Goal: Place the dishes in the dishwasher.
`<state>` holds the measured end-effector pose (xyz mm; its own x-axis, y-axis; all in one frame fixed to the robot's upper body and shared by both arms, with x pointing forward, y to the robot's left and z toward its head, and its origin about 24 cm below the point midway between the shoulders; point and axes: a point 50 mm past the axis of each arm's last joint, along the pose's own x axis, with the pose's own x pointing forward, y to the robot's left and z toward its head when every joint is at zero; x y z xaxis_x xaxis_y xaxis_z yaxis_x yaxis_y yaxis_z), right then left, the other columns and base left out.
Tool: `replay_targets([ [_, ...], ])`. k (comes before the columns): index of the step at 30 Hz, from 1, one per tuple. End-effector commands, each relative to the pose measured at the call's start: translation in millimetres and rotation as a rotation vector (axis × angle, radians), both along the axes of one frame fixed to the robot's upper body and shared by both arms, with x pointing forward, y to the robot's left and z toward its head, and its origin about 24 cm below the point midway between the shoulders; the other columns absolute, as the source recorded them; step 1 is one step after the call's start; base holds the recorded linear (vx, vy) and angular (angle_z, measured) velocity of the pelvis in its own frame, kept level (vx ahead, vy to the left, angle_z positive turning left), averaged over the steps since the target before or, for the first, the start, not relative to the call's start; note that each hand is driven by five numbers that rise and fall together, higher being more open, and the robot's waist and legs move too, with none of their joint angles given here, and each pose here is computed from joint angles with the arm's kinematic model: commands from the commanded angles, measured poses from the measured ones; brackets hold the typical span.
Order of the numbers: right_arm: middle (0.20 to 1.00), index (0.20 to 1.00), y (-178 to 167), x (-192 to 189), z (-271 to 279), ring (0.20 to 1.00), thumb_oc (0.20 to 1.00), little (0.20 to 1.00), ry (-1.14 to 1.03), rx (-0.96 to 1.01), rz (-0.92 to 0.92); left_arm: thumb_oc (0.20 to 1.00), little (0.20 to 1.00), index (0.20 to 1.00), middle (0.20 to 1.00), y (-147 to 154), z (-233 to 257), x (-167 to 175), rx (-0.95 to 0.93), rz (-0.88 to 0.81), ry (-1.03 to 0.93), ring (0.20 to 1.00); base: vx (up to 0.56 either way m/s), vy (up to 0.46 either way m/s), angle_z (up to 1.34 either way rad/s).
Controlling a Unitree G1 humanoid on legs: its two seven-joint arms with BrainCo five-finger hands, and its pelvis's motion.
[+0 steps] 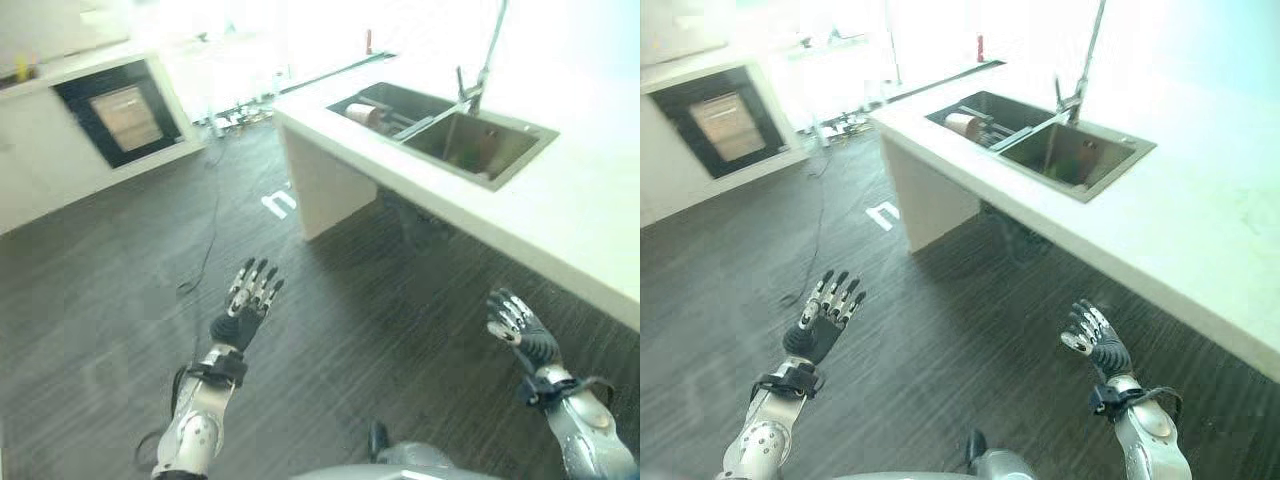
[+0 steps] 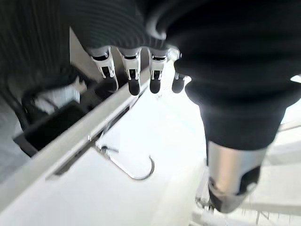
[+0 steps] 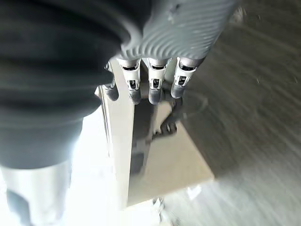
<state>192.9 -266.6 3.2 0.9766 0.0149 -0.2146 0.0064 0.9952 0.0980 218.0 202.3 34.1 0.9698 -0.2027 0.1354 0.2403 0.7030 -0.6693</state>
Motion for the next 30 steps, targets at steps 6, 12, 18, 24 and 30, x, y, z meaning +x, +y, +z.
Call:
replay_targets([
  [6,1.0,1.0,0,8,31,1.0,1.0,1.0,-0.114,-0.076,0.051,1.0,1.0,1.0,1.0,19,3,-11,-0.034,0.061,-0.007,1.0,0.53,0.13,-0.89],
  [12,1.0,1.0,1,13,56,1.0,1.0,1.0,-0.207,-0.106,0.102,1.0,1.0,1.0,1.0,29,12,-11,-0.03,0.087,-0.099,1.0,0.52,0.4,-1.82],
  [18,1.0,1.0,8,-19,157,1.0,1.0,1.0,-0.685,0.129,0.355,1.0,1.0,1.0,1.0,53,146,-38,0.262,-0.038,-0.935,1.0,0.3,0.326,-0.44],
  [24,1.0,1.0,13,-25,221,1.0,1.0,1.0,-0.94,0.099,0.485,1.0,1.0,1.0,1.0,70,227,-84,0.582,-0.074,-1.394,1.0,0.11,0.169,-0.72],
  [30,1.0,1.0,-4,-25,227,1.0,1.0,1.0,-0.891,-0.033,0.351,1.0,1.0,1.0,1.0,76,237,-89,0.44,-0.01,-1.43,1.0,0.11,-0.042,-0.28],
])
